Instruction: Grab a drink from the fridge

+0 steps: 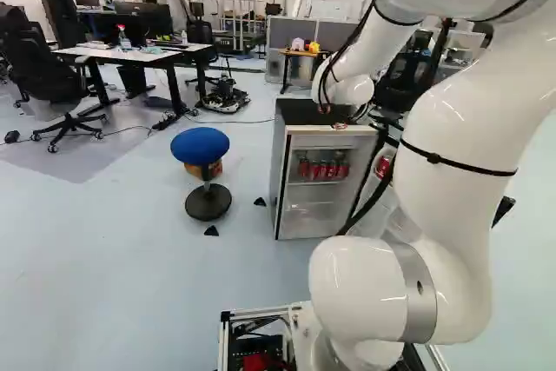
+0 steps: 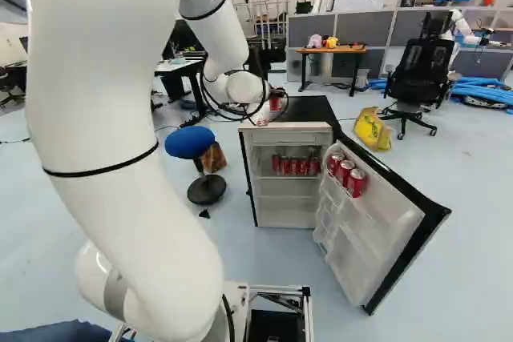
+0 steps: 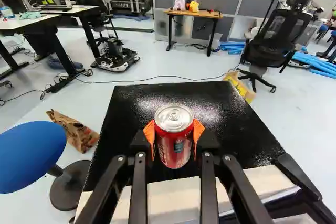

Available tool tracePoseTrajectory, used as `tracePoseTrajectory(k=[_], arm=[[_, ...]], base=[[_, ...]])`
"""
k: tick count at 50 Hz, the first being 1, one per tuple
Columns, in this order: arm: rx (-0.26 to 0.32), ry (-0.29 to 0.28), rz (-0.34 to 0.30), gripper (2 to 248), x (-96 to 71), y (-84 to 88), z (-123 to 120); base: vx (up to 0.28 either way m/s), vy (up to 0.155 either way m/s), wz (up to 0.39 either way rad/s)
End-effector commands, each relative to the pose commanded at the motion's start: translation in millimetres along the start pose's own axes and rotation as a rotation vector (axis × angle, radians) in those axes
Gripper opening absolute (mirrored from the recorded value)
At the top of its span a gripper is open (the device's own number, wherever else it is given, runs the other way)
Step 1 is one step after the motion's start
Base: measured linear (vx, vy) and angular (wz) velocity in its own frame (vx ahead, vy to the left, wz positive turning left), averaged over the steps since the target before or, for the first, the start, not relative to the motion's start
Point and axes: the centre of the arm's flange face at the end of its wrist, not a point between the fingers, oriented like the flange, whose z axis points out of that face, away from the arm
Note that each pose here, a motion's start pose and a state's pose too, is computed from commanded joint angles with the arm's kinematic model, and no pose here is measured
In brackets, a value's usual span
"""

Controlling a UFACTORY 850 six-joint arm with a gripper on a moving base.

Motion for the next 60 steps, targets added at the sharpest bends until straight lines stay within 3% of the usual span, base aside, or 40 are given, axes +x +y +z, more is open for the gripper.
tracePoseTrajectory(k=[32,60], arm=[[-0.016,0.007,0.047,93,10.0,-4.8,30.8],[-0.017,-0.033,0.059,93,-8.5,-8.1,68.2]], base=[[0.0,0.0,0.0],[0.0,0.0,0.0]])
